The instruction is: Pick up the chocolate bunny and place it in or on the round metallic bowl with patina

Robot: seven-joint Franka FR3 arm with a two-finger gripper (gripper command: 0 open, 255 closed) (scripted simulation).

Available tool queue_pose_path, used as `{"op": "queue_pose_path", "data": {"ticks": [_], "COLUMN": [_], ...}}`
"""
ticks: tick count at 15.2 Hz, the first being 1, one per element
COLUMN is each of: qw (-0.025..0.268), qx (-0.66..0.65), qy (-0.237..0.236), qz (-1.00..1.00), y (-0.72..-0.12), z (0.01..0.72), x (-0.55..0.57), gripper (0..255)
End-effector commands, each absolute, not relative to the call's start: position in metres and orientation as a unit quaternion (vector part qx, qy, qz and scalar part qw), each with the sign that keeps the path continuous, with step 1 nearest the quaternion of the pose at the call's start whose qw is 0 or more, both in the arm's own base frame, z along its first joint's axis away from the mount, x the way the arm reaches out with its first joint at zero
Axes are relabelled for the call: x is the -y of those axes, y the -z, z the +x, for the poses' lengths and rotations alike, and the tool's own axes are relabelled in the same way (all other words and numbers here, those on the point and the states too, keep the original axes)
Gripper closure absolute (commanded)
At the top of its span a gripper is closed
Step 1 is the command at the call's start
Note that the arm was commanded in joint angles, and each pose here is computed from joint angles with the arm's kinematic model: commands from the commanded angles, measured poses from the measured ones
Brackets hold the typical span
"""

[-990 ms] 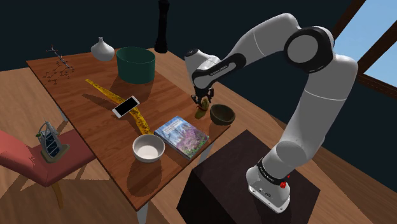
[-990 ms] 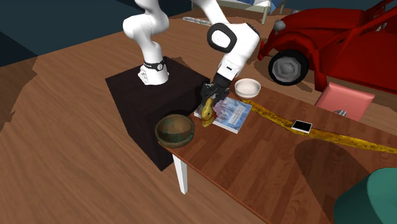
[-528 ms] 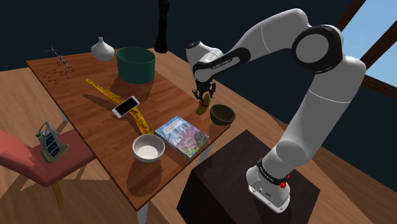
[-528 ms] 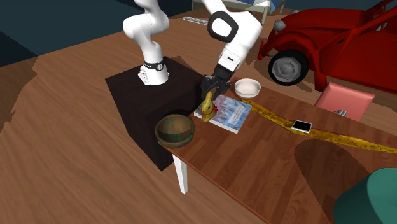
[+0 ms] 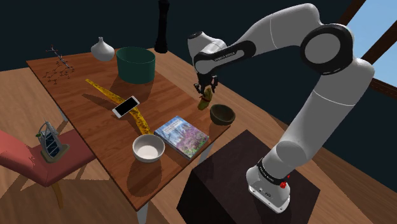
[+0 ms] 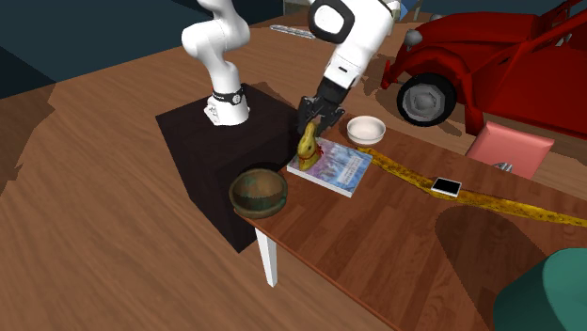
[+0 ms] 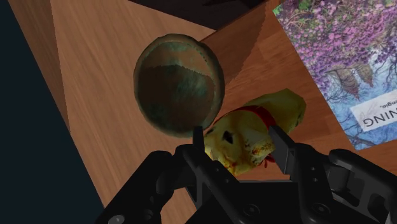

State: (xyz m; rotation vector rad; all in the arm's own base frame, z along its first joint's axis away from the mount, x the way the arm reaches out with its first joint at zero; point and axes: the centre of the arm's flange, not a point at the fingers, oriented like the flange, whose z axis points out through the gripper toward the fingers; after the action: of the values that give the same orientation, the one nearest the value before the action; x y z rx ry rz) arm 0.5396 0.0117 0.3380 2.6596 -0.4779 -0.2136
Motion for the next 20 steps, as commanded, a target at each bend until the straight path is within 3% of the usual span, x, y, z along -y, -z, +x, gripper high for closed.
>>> {"op": "queue_pose_path", "data": {"ticks": [1,15,20], "qw": [0.214,0.214,0.214], "qx": [0.172,0.172,0.172], "qy": [0.077,0.077,0.077], "qz": [0.958,0.958,0.958], "y": [-0.349,-0.397,-0.378], "z": [0.540,0.461,0.459], "x": [-0.012,0.134,0.139], "gripper": [255,255,255]}}
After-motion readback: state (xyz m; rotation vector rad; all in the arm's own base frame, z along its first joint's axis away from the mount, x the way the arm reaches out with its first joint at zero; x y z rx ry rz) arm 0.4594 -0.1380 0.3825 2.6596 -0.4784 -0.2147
